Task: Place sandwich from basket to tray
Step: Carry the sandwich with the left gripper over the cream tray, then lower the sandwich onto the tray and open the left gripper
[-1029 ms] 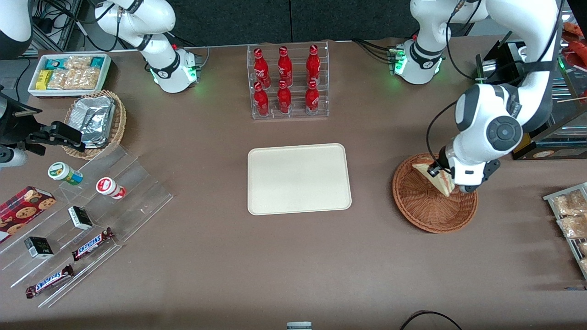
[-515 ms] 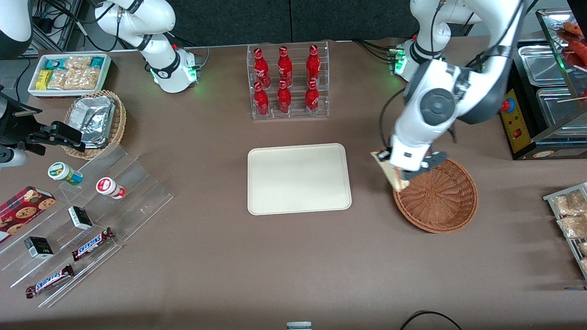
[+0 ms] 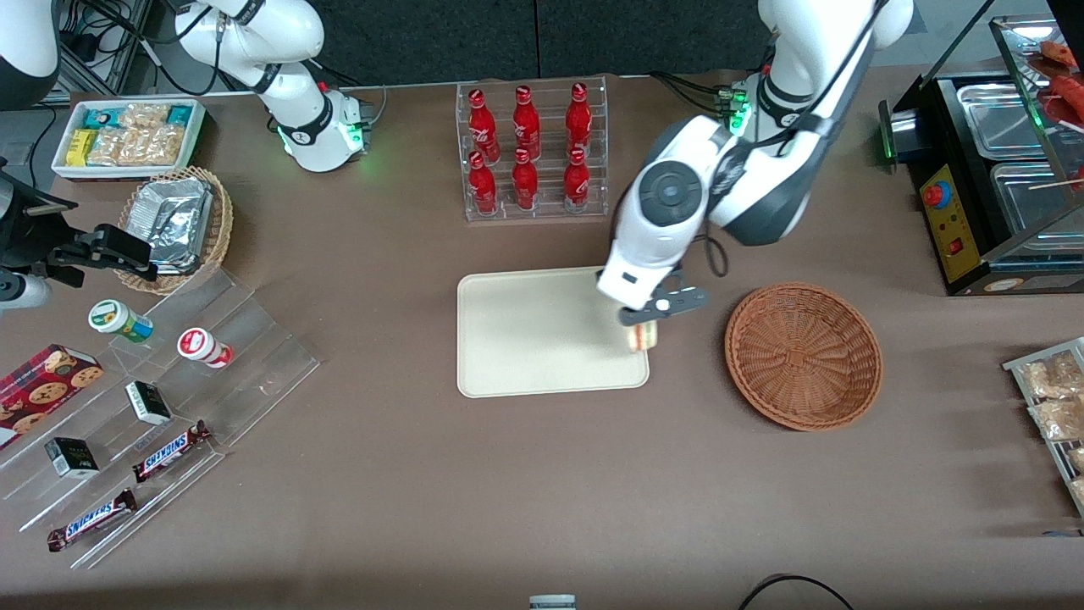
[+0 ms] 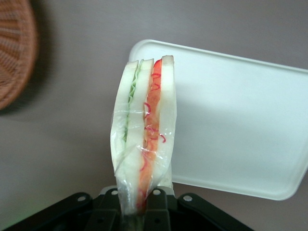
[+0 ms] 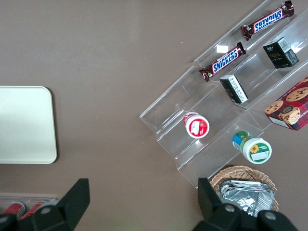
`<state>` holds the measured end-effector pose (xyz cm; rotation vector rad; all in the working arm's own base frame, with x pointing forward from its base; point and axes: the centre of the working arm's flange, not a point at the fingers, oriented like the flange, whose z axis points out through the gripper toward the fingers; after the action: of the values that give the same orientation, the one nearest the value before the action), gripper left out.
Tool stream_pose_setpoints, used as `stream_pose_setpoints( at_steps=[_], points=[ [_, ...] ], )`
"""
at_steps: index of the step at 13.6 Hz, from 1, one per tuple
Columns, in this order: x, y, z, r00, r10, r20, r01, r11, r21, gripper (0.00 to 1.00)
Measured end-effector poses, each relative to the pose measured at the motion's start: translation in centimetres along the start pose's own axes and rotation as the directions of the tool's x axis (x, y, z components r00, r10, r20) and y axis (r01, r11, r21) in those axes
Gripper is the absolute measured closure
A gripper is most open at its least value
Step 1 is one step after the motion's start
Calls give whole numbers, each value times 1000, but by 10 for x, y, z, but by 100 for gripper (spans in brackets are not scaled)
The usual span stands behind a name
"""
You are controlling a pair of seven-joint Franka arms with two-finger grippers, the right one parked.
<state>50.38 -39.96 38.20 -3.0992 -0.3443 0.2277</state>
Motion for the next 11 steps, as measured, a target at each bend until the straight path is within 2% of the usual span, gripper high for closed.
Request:
stream_pose_setpoints(
  at_steps=[2, 5, 7, 11],
  points=[
    [-5, 29, 12, 999, 39, 9, -39, 999, -6, 85],
    [-26, 76, 46, 992, 126, 0, -126, 992, 29, 85],
    [-40, 99, 74, 986, 168, 7, -169, 984, 53, 85],
    [-48, 117, 110, 981, 192, 3, -192, 980, 59, 85]
  ],
)
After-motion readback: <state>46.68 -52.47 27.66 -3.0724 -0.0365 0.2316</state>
